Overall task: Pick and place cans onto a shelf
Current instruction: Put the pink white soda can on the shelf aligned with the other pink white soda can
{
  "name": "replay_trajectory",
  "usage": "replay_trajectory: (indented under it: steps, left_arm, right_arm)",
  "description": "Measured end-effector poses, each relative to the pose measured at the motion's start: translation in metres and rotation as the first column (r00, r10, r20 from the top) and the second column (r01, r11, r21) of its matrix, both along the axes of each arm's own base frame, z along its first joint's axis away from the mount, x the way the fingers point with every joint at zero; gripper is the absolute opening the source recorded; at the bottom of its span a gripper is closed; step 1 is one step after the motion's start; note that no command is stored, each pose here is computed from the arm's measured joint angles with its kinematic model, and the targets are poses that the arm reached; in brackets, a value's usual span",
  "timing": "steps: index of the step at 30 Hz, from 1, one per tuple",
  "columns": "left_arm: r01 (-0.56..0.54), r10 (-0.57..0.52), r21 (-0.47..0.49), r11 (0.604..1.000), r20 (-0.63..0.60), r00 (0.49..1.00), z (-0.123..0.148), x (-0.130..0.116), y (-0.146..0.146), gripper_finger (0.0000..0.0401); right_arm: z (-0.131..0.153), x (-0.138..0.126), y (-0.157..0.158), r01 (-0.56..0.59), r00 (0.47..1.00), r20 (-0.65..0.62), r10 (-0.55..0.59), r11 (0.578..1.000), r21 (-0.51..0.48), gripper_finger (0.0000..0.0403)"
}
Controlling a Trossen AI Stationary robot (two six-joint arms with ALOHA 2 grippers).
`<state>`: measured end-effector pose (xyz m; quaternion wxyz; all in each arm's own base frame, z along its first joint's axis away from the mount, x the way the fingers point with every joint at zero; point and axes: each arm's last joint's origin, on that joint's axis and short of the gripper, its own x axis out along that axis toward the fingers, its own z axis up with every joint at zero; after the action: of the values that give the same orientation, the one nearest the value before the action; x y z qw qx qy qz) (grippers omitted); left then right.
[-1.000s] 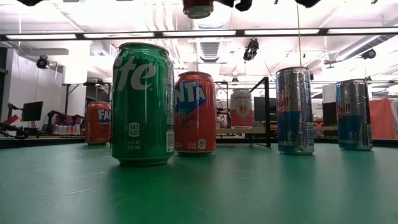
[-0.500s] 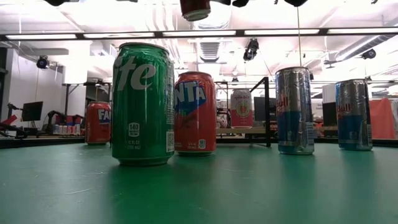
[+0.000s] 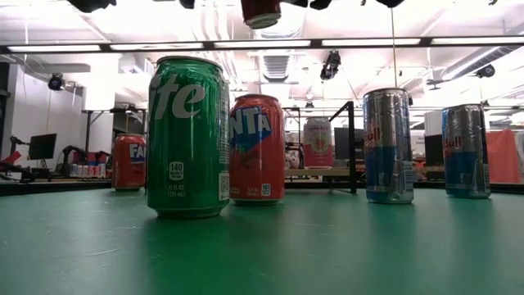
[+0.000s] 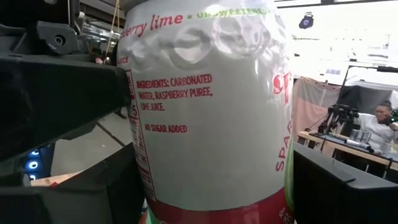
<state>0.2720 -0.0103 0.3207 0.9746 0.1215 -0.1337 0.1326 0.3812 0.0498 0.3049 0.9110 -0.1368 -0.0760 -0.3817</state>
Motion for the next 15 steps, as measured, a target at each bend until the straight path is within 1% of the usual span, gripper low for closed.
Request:
replay_trajectory:
  steps: [4,9,15]
  left_arm:
    - [-0.003,0.003,-0.001,1.000,0.001,1.000,-0.0018,0.0023,0.0016,0.0290]
    - [0.001,0.000,-0.035,0.999,0.021,1.000,-0.0010,0.0023,0.0022,0.0290]
    - [-0.011,0.012,-0.054,0.998,0.019,1.000,-0.0014,0.0022,0.0024,0.0301]
  right_arm:
    - [-0.0006,0.0005,-0.0022,0.002,1.000,0.004,-0.002,1.000,0.012,0.0284]
    - [-0.0012,0.0006,-0.0028,0.012,1.000,-0.003,-0.012,1.000,0.014,0.0284]
    - [-0.0018,0.0009,-0.0028,0.010,1.000,-0.012,-0.010,1.000,0.010,0.0284]
